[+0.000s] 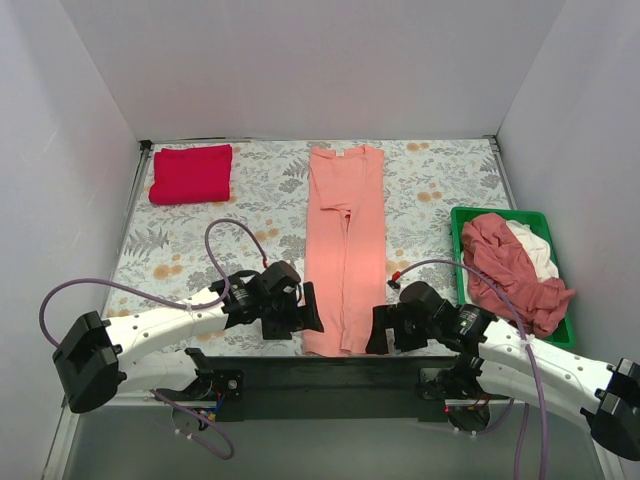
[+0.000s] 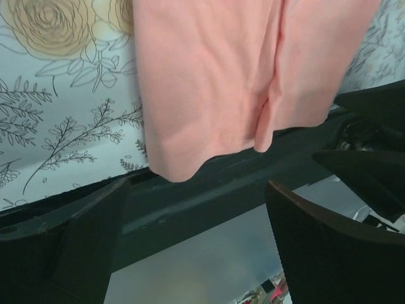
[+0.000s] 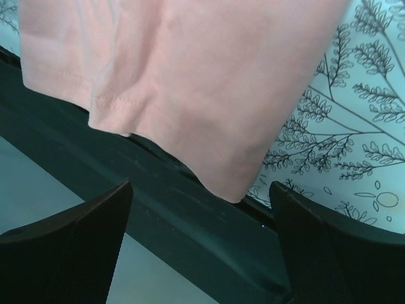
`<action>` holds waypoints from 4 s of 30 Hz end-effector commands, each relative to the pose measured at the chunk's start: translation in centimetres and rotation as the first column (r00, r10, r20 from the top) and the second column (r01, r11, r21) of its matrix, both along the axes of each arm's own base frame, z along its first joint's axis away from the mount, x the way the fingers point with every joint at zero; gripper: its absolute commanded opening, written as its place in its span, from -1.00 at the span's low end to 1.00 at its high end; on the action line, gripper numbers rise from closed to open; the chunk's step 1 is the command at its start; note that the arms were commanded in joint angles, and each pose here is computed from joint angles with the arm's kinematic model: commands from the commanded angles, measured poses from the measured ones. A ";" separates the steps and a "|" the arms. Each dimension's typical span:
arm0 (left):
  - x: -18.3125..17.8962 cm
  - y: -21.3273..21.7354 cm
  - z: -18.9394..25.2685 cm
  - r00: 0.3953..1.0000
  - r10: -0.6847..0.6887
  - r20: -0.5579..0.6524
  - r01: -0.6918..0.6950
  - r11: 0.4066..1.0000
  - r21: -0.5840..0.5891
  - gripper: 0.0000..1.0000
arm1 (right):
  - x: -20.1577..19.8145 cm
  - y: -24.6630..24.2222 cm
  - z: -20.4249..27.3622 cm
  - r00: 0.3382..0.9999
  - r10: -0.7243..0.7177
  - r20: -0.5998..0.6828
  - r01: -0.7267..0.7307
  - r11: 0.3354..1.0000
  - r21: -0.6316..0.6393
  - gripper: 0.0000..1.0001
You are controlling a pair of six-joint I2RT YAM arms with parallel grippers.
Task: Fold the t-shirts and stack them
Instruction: Fold the tshirt
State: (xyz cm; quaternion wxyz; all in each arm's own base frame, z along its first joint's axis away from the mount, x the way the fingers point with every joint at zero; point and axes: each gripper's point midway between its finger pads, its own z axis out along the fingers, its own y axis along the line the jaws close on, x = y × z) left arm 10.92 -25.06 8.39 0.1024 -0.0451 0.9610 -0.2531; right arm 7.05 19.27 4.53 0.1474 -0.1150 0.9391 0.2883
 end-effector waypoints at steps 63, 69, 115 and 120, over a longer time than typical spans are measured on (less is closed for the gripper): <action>17.7 -4.1 4.0 0.961 0.162 0.222 -0.154 0.987 -0.053 -1.00 | 17.0 2.1 10.5 0.839 -0.247 0.485 0.307 0.950 -0.048 -0.97; 21.8 -4.0 5.0 0.949 0.187 0.252 -0.178 0.982 -0.060 -1.00 | 20.6 2.2 11.3 0.833 -0.255 0.491 0.308 0.951 -0.028 -0.97; 35.1 -2.8 1.3 0.939 0.214 0.270 -0.222 0.975 -0.002 0.18 | 36.0 0.3 6.7 0.874 -0.271 0.403 0.330 0.940 -0.083 0.17; 33.0 -2.6 2.9 0.942 0.203 0.267 -0.200 0.979 -0.036 0.43 | 33.9 1.2 8.1 0.891 -0.244 0.383 0.272 0.962 -0.021 0.96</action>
